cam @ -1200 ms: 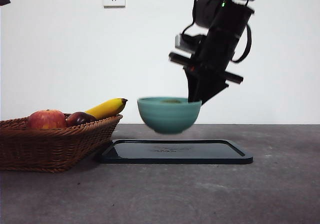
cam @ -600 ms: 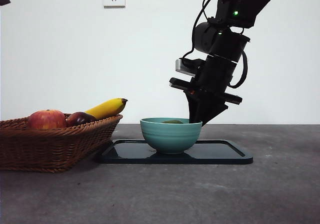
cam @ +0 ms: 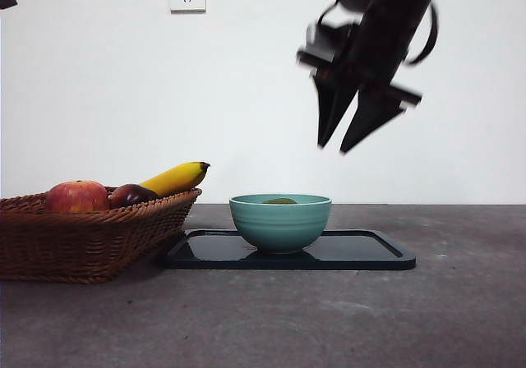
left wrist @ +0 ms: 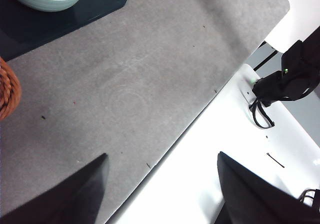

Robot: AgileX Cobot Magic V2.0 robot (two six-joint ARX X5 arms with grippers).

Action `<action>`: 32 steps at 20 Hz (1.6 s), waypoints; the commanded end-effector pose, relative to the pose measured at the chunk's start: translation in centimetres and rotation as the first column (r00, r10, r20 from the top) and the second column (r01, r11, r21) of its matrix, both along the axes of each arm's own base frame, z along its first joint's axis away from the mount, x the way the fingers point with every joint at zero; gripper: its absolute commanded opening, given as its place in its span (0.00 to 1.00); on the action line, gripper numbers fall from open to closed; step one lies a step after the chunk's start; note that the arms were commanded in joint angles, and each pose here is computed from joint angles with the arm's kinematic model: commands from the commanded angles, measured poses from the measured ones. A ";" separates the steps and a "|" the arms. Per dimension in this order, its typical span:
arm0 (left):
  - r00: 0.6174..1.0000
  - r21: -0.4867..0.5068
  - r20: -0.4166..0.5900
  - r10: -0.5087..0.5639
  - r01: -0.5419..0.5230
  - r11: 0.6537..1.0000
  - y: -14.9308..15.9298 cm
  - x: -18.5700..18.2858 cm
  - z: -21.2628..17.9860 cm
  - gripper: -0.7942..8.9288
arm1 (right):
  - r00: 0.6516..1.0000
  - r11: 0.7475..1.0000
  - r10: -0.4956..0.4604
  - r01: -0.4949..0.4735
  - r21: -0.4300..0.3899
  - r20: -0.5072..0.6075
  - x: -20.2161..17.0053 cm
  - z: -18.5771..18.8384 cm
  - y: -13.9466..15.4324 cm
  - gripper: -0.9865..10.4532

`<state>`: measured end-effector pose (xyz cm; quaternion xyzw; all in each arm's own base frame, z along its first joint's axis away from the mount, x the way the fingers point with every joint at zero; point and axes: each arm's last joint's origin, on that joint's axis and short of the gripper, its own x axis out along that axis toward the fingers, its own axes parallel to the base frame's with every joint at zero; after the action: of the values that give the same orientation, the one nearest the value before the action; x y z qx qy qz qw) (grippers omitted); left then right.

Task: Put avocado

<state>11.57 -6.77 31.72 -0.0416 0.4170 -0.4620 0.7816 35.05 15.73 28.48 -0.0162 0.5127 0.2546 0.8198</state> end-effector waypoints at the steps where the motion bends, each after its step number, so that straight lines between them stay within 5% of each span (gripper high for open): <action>1: 1.000 -0.008 0.019 -0.013 0.013 1.000 -0.1 0.1 0.3 0.43 | 0.997 0.999 0.039 -0.041 0.022 0.072 -2.3 3.9 -0.2 0.24; 5: 1.000 -0.008 0.022 -0.013 0.013 1.000 -0.1 0.1 0.3 0.43 | 0.973 0.991 0.092 -0.110 0.076 0.214 -8.9 10.5 -1.0 0.24; 9: 1.000 -0.010 0.025 -0.013 0.013 1.000 -0.1 0.1 0.4 0.43 | 0.951 0.979 0.142 -0.175 0.100 0.275 -14.1 12.8 -2.0 0.24; 15: 0.999 -0.011 0.029 -0.013 0.014 1.000 -0.1 0.1 0.4 0.43 | 0.949 0.973 0.170 -0.204 0.107 0.264 -19.5 8.5 -4.8 0.24; 19: 0.999 -0.011 0.029 -0.013 0.014 1.000 -0.1 0.1 0.4 0.43 | 0.944 0.938 0.254 -0.293 0.184 0.210 -22.4 4.8 -5.9 0.24; 28: 1.000 -0.011 0.029 -0.013 0.013 1.000 -0.1 0.1 0.4 0.43 | 0.942 0.929 0.275 -0.313 0.199 0.193 -23.5 3.2 -6.4 0.24; 32: 0.999 -0.011 0.029 -0.013 0.013 1.000 -0.1 0.1 0.4 0.16 | 0.942 0.929 0.276 -0.313 0.198 0.193 -23.5 3.2 -6.4 0.09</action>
<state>11.63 -6.80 31.78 -0.0408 0.4125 -0.4631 0.7834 11.51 9.13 31.46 -0.0193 0.4104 0.4239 0.8072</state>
